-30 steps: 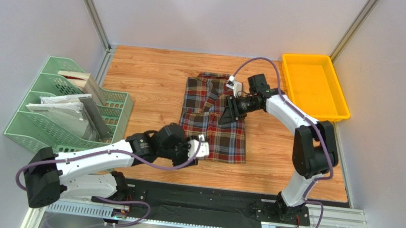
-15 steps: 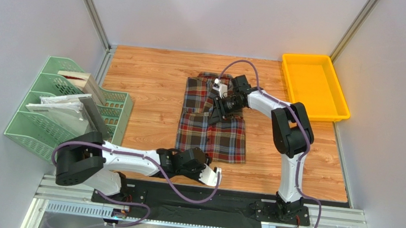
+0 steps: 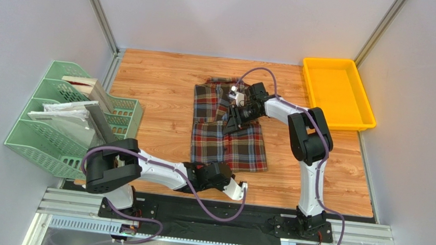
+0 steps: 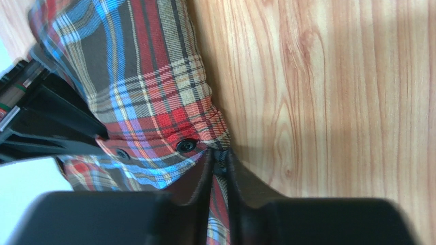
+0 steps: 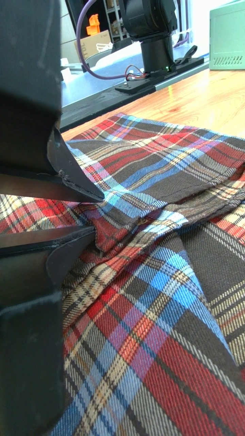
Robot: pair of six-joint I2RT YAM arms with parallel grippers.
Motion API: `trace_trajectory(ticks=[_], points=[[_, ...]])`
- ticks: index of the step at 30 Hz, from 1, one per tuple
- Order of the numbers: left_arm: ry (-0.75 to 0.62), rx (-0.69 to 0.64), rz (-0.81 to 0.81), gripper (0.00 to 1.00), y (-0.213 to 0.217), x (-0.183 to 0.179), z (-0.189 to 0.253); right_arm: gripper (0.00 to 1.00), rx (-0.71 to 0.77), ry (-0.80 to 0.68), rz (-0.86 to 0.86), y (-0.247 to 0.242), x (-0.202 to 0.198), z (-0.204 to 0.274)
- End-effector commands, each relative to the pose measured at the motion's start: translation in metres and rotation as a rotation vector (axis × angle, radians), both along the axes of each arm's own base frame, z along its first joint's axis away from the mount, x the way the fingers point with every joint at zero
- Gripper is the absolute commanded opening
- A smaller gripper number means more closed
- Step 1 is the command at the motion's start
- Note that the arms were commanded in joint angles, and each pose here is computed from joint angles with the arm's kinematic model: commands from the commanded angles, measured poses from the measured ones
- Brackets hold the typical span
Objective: Fold and stack the long sleeve shirts
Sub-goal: Fold the shirt
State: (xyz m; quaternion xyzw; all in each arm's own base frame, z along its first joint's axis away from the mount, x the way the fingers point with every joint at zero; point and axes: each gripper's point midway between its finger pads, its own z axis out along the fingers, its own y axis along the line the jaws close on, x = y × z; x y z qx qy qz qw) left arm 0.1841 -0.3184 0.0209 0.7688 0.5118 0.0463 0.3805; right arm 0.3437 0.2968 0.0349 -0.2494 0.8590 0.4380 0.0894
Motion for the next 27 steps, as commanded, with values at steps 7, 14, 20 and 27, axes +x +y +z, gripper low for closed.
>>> trace_trajectory(ticks=[7, 14, 20, 27], points=[[0.136, -0.024, -0.003, 0.00, 0.025, -0.031, 0.030, 0.31, -0.026, 0.047, -0.011, -0.008, -0.027, -0.012], [0.278, -0.048, -0.027, 0.00, 0.045, -0.068, 0.051, 0.35, 0.058, 0.019, 0.039, -0.006, -0.044, 0.042], [0.376, -0.078, -0.017, 0.00, 0.049, -0.089, 0.071, 0.37, 0.051, -0.051, 0.101, -0.007, -0.040, 0.060], [0.464, -0.100, -0.017, 0.00, 0.048, -0.105, 0.095, 0.34, 0.046, 0.014, 0.156, -0.002, -0.062, 0.031]])
